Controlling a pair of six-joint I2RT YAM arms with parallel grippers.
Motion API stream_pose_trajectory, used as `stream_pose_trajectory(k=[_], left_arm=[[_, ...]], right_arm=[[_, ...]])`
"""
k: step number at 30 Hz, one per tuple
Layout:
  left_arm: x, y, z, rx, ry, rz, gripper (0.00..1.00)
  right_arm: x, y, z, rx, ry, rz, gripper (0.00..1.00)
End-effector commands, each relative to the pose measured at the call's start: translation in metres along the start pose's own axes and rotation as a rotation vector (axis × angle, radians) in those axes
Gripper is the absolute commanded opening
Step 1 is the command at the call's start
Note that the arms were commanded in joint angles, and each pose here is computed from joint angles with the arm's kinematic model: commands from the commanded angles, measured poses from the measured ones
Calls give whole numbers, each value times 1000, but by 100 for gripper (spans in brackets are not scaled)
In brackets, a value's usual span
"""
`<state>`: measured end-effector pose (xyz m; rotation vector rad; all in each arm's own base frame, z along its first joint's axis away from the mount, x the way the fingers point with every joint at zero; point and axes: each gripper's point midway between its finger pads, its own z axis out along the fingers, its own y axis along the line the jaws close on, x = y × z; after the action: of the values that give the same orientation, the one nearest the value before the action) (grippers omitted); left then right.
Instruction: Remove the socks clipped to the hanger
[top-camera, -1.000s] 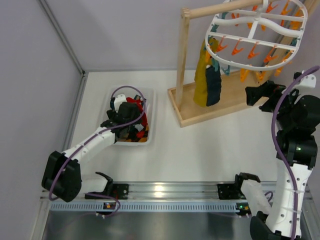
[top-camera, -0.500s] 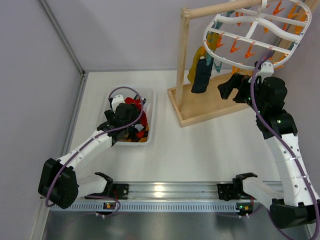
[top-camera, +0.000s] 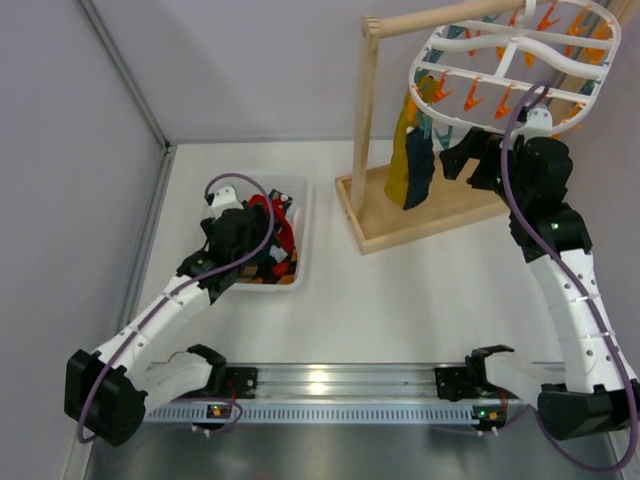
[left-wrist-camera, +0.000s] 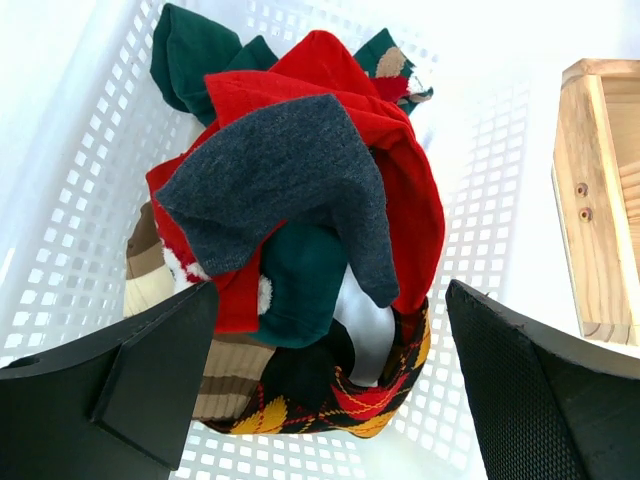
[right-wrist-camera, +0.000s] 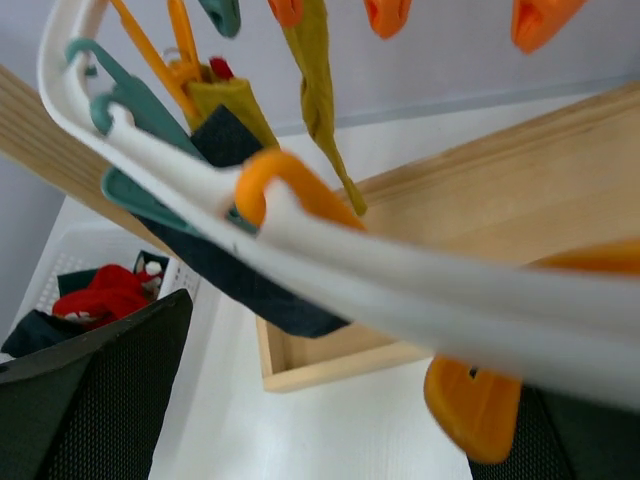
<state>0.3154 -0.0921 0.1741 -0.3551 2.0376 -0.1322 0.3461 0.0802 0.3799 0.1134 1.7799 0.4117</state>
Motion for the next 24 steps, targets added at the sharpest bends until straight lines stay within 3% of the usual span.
stream_pose_trajectory(k=[1,14,20,24], left_arm=[[-3,2,-5,11,-12,5,99],[3,9,-2,-22,-6,29,99],[4,14,-3,-40,-14,34,99],[5,15,-2,-42,-13,32,99]], right_arm=[[4,0,-9,-6,-37,-1,99],[88,49,-10,-263,127,-74,100],[102,63,11,-271,63,-111,99],[101,55,37,-161,-5,-184,99]])
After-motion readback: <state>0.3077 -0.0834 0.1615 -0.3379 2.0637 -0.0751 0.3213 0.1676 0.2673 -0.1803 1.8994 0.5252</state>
